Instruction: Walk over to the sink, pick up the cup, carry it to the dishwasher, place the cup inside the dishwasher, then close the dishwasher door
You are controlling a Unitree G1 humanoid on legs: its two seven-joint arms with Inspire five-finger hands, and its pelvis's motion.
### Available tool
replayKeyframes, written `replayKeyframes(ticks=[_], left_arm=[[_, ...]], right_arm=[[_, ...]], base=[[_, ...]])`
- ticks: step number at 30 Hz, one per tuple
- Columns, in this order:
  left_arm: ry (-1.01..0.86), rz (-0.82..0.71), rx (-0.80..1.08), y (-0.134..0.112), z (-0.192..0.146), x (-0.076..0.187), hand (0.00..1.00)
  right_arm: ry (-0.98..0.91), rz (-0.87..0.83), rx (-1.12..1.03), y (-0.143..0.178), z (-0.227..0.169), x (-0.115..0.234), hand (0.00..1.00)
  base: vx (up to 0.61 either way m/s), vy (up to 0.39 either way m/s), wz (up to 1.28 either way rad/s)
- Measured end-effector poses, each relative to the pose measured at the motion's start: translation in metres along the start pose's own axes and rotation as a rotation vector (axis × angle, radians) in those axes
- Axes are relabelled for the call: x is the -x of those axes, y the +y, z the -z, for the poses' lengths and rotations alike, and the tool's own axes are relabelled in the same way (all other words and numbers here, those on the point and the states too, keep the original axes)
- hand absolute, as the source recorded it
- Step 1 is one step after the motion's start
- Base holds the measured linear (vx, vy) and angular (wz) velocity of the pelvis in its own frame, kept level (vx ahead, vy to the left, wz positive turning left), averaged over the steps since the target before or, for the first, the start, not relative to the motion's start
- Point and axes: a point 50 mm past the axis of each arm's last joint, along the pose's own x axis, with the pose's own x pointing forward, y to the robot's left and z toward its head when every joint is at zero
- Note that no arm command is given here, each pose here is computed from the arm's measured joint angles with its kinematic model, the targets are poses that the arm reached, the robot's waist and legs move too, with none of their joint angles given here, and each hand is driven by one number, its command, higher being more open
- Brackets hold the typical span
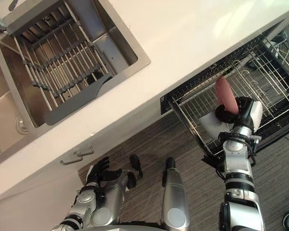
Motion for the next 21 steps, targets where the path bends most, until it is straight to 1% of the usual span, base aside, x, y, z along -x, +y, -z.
replayKeyframes(ticks=[6, 12, 16, 21], left_arm=[[-0.016, 0.018, 0.013, -0.009, -0.007, -0.003, 0.90], [-0.021, 0.026, 0.021, -0.013, -0.009, -0.003, 0.90], [-0.022, 0.025, 0.021, -0.014, -0.010, -0.003, 0.90], [-0.010, 0.017, 0.022, -0.015, -0.008, -0.003, 0.90]], right_arm=[[0.046, -0.011, -0.005, 0.004, 0.002, -0.006, 0.90], [0.040, -0.011, -0.017, 0.006, -0.001, -0.005, 0.90], [-0.039, 0.001, -0.046, 0.004, -0.012, 0.009, 0.90], [-0.125, 0.052, -0.044, -0.009, -0.018, 0.029, 0.90]], base=[[0.00, 0.000, 0.00], [0.00, 0.000, 0.00], [0.04, -0.009, -0.01], [0.02, -0.003, -0.01]])
